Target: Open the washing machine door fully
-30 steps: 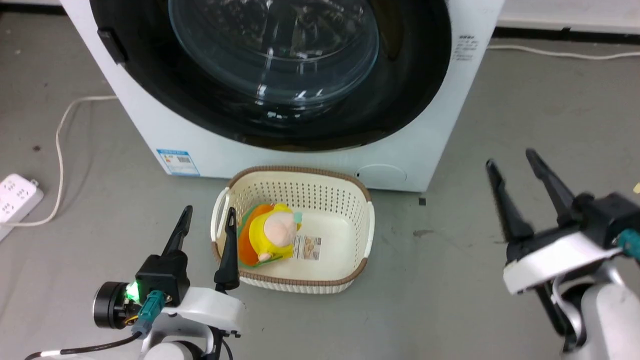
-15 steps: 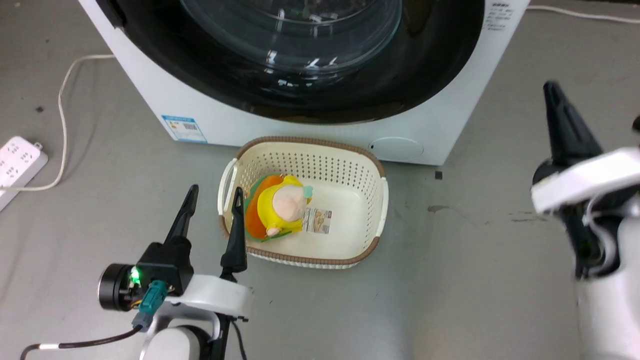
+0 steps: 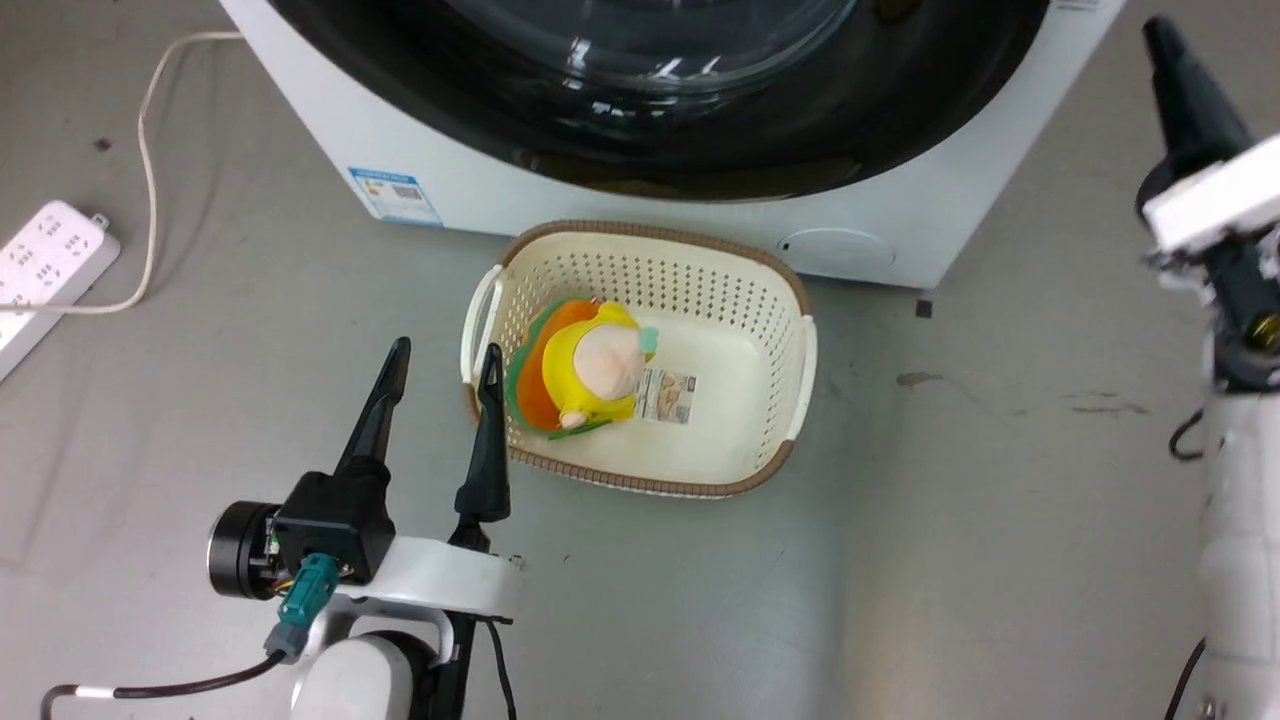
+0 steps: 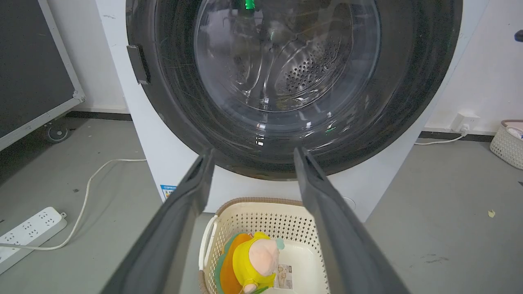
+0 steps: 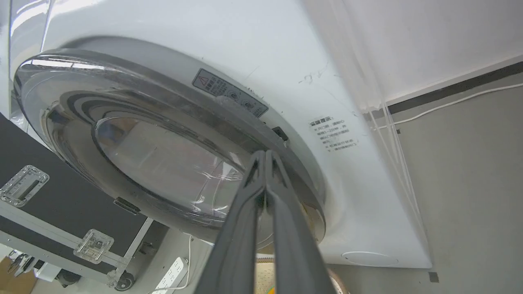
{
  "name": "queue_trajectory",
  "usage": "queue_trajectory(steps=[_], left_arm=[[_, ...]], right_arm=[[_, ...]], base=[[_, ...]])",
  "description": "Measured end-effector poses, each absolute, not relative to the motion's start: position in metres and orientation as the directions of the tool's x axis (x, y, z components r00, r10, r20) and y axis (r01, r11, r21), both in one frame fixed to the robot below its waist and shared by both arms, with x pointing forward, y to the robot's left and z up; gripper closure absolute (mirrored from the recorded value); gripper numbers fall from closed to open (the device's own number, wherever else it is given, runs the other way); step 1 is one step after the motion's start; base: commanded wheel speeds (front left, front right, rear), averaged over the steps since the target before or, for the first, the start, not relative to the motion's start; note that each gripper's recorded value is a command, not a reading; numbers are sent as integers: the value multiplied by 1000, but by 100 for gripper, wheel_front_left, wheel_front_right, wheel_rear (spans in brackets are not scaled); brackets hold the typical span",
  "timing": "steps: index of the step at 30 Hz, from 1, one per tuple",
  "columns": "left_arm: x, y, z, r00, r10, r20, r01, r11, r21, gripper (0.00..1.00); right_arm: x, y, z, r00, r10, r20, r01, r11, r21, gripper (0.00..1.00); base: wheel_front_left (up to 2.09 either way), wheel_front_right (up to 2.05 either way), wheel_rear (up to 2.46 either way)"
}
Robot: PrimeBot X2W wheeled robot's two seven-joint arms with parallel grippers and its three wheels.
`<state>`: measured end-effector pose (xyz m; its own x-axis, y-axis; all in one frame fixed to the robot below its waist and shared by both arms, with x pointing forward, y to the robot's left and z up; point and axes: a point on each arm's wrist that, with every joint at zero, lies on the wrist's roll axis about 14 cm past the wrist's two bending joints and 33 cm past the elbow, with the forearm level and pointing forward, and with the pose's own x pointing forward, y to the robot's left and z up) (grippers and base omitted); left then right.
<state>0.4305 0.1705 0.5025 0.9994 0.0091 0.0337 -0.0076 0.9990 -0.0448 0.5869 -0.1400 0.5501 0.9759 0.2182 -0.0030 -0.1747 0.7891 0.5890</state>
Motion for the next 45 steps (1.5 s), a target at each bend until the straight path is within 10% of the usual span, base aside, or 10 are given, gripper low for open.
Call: queue_trajectory(steps=[28, 45], left_arm=[[452, 175, 484, 999, 38, 35, -36, 997, -70, 0], [447, 165, 508, 993, 19, 113, -8, 996, -92, 0]], right_arm=[[685, -102, 518, 858, 465, -217, -52, 499, 865, 100], [661, -90, 525, 759, 611, -224, 17, 325, 945, 100]], base=[[0, 0, 0], [0, 0, 0]])
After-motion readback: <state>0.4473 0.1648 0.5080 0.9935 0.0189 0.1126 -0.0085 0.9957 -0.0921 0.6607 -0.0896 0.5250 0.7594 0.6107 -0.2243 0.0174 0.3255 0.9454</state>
